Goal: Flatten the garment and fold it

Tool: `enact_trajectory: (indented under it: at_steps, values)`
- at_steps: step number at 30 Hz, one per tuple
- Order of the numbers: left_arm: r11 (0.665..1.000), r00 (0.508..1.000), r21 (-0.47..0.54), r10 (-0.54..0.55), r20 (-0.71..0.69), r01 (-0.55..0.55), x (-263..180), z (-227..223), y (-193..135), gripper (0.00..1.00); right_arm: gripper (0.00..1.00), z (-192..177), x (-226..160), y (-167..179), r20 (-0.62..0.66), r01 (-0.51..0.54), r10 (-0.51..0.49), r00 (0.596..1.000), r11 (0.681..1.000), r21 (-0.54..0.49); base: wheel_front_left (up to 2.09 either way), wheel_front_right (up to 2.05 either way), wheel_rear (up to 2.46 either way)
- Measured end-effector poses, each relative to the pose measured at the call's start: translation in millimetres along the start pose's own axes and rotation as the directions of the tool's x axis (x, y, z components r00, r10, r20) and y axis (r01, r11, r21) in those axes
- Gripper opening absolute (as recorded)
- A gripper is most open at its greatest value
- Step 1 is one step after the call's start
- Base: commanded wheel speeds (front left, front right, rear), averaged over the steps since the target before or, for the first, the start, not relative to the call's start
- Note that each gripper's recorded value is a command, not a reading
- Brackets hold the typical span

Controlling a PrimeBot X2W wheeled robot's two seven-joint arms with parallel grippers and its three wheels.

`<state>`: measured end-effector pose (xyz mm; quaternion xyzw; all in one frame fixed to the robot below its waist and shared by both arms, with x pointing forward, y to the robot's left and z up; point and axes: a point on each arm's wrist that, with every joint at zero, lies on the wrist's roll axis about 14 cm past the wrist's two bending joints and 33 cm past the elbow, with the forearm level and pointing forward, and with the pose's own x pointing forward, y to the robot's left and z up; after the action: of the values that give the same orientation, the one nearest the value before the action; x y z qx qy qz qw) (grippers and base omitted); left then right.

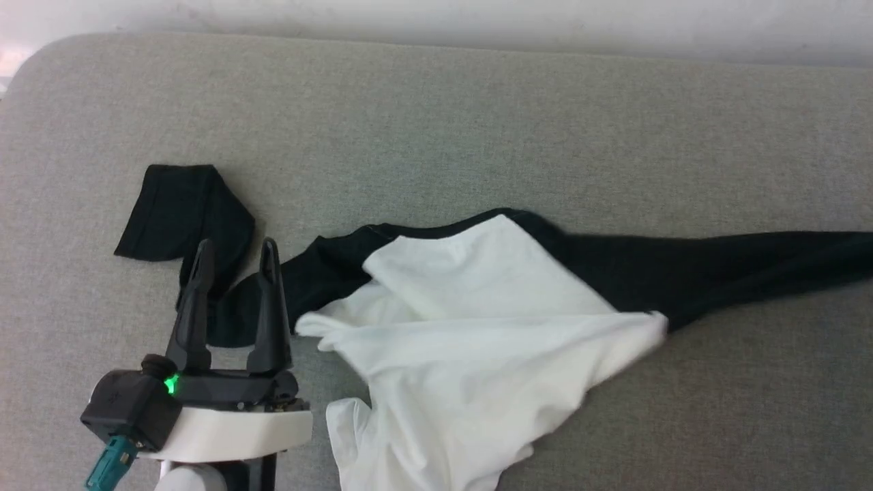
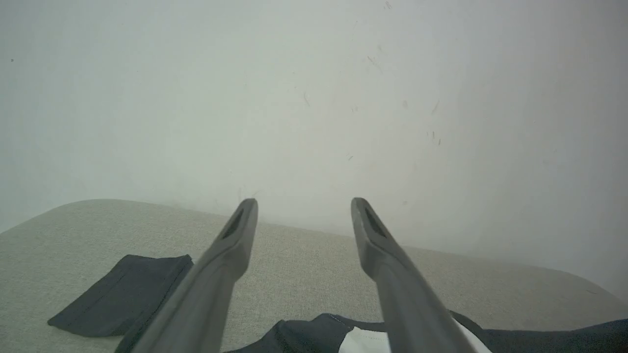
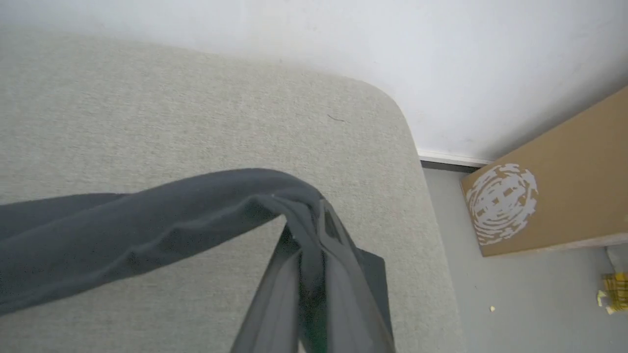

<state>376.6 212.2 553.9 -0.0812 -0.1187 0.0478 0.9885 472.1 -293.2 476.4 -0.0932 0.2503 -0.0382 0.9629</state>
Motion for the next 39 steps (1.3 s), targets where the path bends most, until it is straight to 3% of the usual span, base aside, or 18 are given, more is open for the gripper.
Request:
enact_trajectory:
  at_steps: [8, 16, 17, 18, 19, 23, 26, 31, 35, 39]
  values:
    - [1.0, 0.999, 0.016, 0.021, -0.03, -0.021, -8.1, -6.5, 8.8, 1.0, 0.0, -42.9, -16.5, -78.9, -0.098, 0.223, -0.236, 0.967, 0.966, -0.131, 0.0, 0.0, 0.0]
    - [0.999, 0.998, 0.031, 0.044, -0.039, -0.042, -16.6, -5.8, 17.1, 1.0, 0.0, -84.9, -24.0, -106.4, -0.163, 0.285, -0.323, 0.932, 0.933, -0.219, 0.0, 0.0, 0.0]
    - [0.999, 0.998, 0.031, 0.045, -0.042, -0.044, -18.1, -6.2, 17.6, 1.0, 0.44, -87.7, -23.9, -104.8, -0.161, 0.284, -0.32, 0.934, 0.936, -0.21, 0.0, 0.0, 0.0]
    - [0.999, 0.998, 0.031, 0.046, -0.046, -0.045, -19.6, -6.9, 17.8, 1.0, 0.44, -89.6, -23.4, -101.6, -0.156, 0.28, -0.312, 0.937, 0.94, -0.196, 0.0, 0.0, 0.0]
    - [0.999, 0.998, 0.03, 0.045, -0.048, -0.043, -20.6, -7.5, 17.4, 1.0, 0.96, -90.4, -22.4, -96.9, -0.149, 0.273, -0.301, 0.942, 0.944, -0.186, 0.0, 0.0, 0.0]
    - [0.999, 0.999, 0.023, 0.031, -0.041, -0.03, -20.3, -5.3, 13.6, 1.0, 1.0, -81.4, -17.8, -77.0, -0.108, 0.231, -0.248, 0.963, 0.962, -0.147, 0.0, 0.0, 0.0]
    - [1.0, 0.999, 0.018, 0.02, -0.028, -0.019, -20.3, -0.9, 10.4, 1.0, 1.0, -51.2, -17.3, -59.0, -0.025, 0.185, -0.188, 0.982, 0.978, -0.094, 0.0, 0.0, 0.0]
    - [1.0, 1.0, 0.009, 0.003, -0.011, -0.003, -23.2, 5.1, 5.1, 1.0, 1.0, -0.6, -27.0, 5.6, 0.086, -0.018, 0.017, 0.996, 1.0, 0.016, 0.0, 0.0, 0.0]
    - [1.0, 1.0, 0.006, -0.005, 0.001, 0.005, -23.7, 9.8, 2.5, 1.0, 1.0, 11.0, -42.7, 82.0, 0.083, -0.264, 0.26, 0.962, 0.964, 0.034, 0.0, 0.0, 0.0]
    - [1.0, 1.0, 0.014, 0.011, -0.006, -0.011, -26.0, 9.8, 7.5, 1.0, 1.0, -14.3, -61.0, 153.6, -0.047, -0.485, 0.485, 0.873, 0.875, 0.006, 0.0, 0.0, 0.0]
